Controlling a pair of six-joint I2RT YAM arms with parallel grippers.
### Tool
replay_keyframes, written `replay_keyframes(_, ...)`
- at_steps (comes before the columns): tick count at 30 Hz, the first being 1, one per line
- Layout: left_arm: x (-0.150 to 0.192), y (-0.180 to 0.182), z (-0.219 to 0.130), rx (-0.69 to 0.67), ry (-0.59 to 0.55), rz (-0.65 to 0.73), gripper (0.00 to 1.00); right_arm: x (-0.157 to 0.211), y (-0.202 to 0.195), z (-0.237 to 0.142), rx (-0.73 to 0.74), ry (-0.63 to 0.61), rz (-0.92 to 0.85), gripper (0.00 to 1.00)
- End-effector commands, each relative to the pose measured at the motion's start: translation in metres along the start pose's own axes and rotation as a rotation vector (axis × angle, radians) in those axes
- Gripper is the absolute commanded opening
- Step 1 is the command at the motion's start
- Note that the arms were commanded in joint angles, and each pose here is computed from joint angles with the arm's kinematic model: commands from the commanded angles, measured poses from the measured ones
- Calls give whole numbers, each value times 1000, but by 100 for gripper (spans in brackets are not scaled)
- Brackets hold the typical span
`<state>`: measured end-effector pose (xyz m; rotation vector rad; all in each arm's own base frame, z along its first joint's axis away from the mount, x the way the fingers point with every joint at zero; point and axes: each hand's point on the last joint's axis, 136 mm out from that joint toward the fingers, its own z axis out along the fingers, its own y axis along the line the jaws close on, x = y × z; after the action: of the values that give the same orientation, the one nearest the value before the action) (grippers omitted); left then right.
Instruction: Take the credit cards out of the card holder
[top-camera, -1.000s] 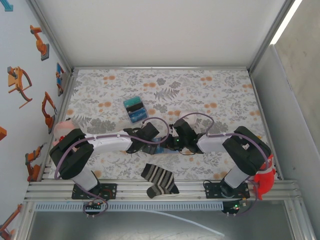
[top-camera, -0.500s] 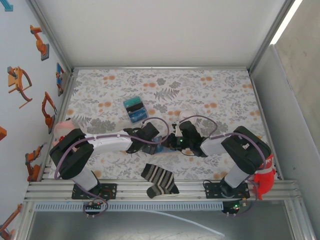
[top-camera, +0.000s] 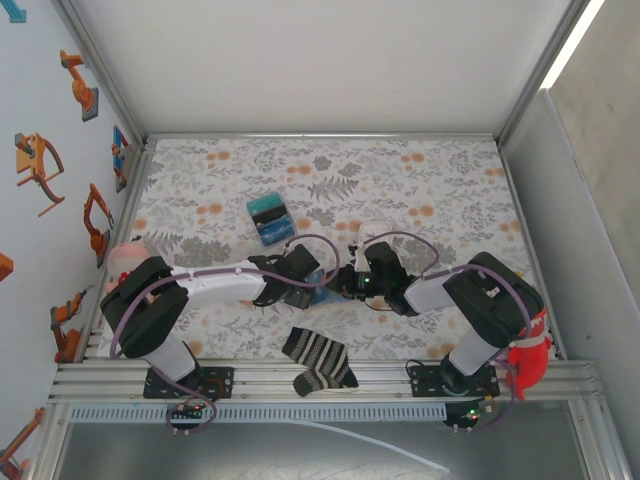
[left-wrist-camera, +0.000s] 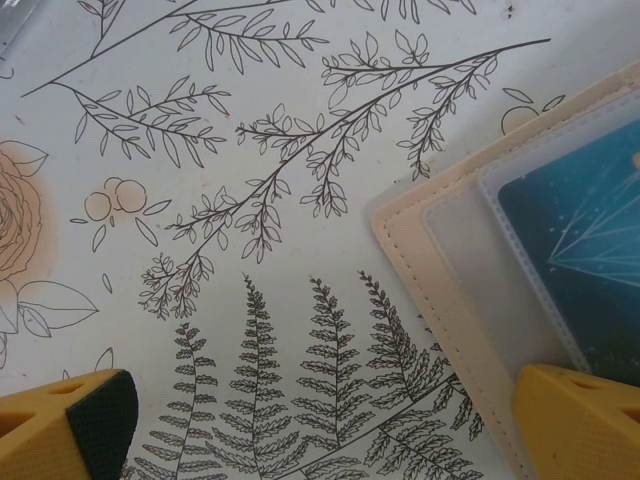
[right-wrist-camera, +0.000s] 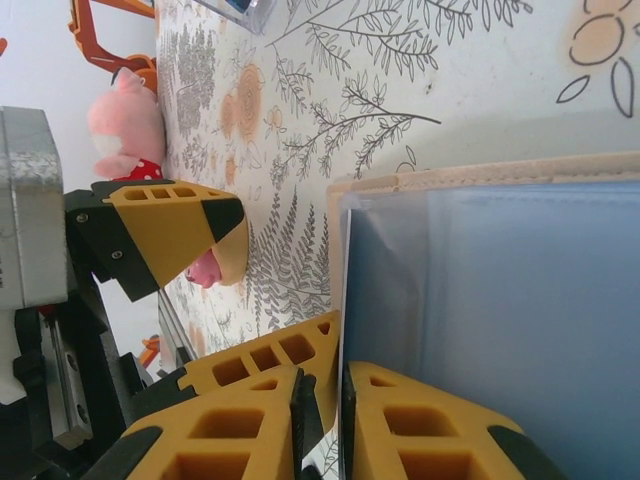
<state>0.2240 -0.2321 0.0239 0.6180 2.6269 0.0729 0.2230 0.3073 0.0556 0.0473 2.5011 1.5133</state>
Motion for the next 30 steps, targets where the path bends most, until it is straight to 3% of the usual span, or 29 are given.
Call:
replay_keyframes(1,17,13,6,-64,72,32,97,-3,7,-3,-41,-11,-14,19)
replay_keyframes(23,15,15,5,-76,77,42,97,-10,4,-13,-50,-37,-1,17)
replay_keyframes(30,14,15,4,-77,75,41,97,-9,5,-13,-53,-33,-4,8)
